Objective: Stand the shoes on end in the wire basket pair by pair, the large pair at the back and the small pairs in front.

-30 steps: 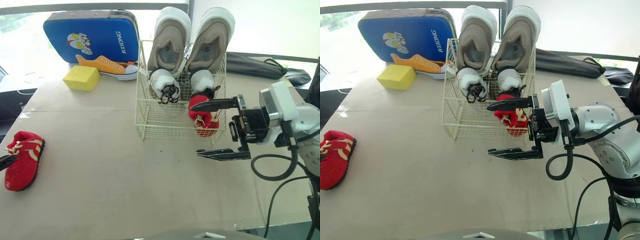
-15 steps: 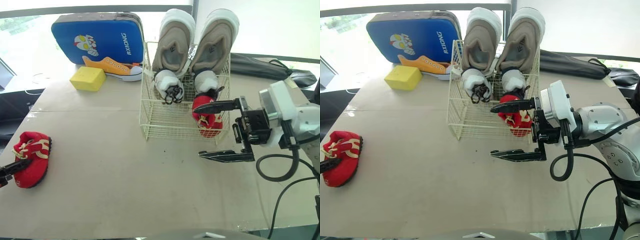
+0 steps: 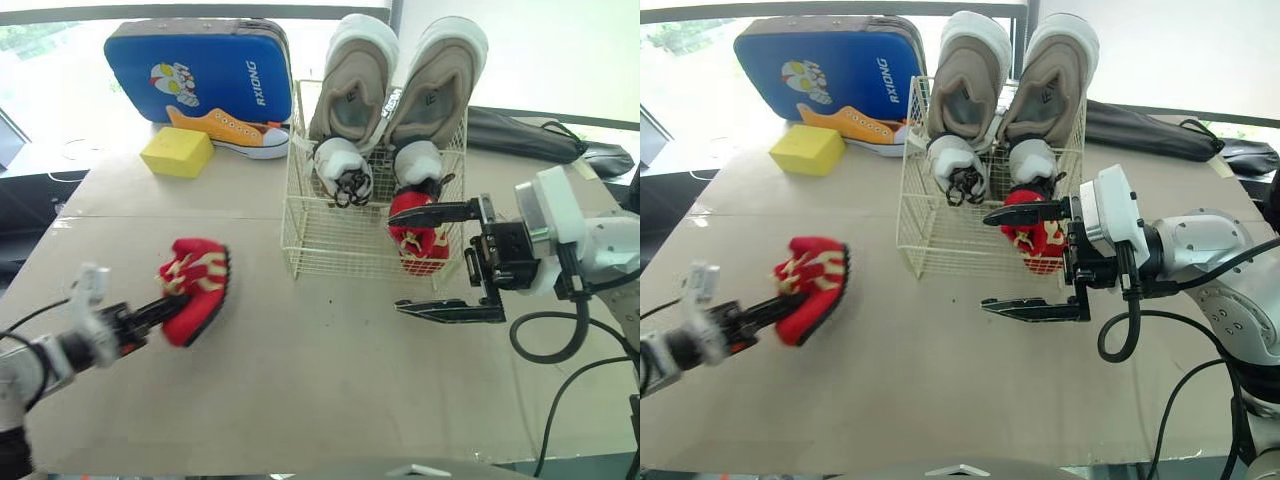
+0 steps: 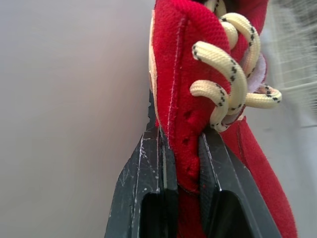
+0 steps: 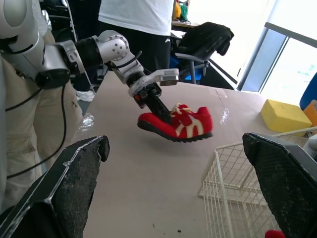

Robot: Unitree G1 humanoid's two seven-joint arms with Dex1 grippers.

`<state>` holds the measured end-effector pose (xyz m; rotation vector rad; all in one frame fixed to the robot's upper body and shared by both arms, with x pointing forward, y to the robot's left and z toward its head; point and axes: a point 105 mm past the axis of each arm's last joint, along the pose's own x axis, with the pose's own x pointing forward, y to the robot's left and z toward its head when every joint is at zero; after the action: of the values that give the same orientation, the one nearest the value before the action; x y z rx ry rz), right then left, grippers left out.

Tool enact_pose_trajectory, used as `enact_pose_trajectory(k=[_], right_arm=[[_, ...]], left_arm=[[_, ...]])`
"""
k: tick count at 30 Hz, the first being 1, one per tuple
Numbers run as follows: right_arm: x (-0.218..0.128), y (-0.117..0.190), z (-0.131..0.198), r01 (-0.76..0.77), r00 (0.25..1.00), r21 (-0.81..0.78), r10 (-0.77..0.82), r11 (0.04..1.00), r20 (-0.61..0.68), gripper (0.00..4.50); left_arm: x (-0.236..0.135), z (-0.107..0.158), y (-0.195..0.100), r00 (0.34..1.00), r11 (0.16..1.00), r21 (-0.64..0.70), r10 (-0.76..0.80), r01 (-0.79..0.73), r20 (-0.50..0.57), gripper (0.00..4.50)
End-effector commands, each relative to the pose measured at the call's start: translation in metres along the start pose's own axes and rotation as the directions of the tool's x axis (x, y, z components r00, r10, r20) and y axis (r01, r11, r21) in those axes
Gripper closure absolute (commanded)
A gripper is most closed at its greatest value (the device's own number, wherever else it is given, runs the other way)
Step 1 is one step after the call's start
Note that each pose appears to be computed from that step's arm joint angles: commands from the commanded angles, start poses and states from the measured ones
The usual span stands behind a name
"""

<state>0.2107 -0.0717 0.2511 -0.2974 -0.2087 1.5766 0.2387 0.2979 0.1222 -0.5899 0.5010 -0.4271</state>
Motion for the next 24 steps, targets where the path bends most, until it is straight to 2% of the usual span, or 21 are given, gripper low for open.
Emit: enact_pose_trajectory(k=[1, 3, 6, 7, 8, 9, 12, 14, 17, 18, 20, 24], right_arm=[[-0.007, -0.003, 0.006, 0.041, 0.999, -0.043, -0.041, 0.998, 0.002, 0.00], [-0.009, -0.003, 0.007, 0.062, 0.998, -0.042, -0.062, 0.997, 0.001, 0.00], [-0.013, -0.004, 0.007, 0.102, 0.995, -0.041, -0.102, 0.994, -0.007, 0.00], [-0.014, -0.004, 0.007, 0.114, 0.993, -0.041, -0.115, 0.993, -0.011, 0.00], [-0.016, -0.004, 0.006, 0.129, 0.991, -0.041, -0.129, 0.991, -0.015, 0.00], [-0.018, -0.004, 0.005, 0.151, 0.988, -0.044, -0.152, 0.988, -0.022, 0.00], [-0.034, -0.005, -0.006, 0.284, 0.956, -0.046, -0.287, 0.958, -0.058, 0.00], [-0.042, -0.004, -0.010, 0.341, 0.936, -0.054, -0.345, 0.938, -0.076, 0.00], [-0.052, 0.003, -0.011, 0.413, 0.906, -0.043, -0.415, 0.910, -0.084, 0.00], [-0.055, 0.005, -0.011, 0.426, 0.899, -0.041, -0.428, 0.904, -0.096, 0.00], [-0.058, 0.008, -0.012, 0.435, 0.892, -0.042, -0.437, 0.899, -0.118, 0.00], [-0.066, 0.010, -0.012, 0.477, 0.870, -0.020, -0.475, 0.879, -0.129, 0.00]], left_arm=[[0.008, 0.046, -0.075, 0.953, 0.962, 0.183, -0.235, 0.201, 0.190, 4.27], [0.014, 0.057, -0.108, 0.911, 0.924, 0.256, -0.343, 0.283, 0.229, 4.27], [0.023, 0.069, -0.162, 0.810, 0.837, 0.387, -0.510, 0.388, 0.290, 4.27], [0.023, 0.072, -0.174, 0.782, 0.817, 0.419, -0.540, 0.397, 0.311, 4.27], [0.024, 0.077, -0.178, 0.774, 0.819, 0.461, -0.523, 0.342, 0.355, 4.27], [0.032, 0.073, -0.180, 0.796, 0.811, 0.509, -0.499, 0.289, 0.342, 4.27], [0.047, 0.072, -0.191, 0.754, 0.760, 0.638, -0.491, 0.126, 0.436, 4.27], [0.054, 0.061, -0.196, 0.752, 0.689, 0.720, -0.516, 0.081, 0.409, 4.27], [0.064, 0.045, -0.198, 0.698, 0.565, 0.825, -0.582, -0.021, 0.416, 4.27], [0.067, 0.041, -0.196, 0.692, 0.551, 0.833, -0.583, -0.048, 0.425, 4.27], [0.071, 0.037, -0.188, 0.680, 0.577, 0.812, -0.561, -0.089, 0.472, 4.27], [0.093, 0.017, -0.162, 0.652, 0.491, 0.836, -0.554, -0.246, 0.517, 4.27]])
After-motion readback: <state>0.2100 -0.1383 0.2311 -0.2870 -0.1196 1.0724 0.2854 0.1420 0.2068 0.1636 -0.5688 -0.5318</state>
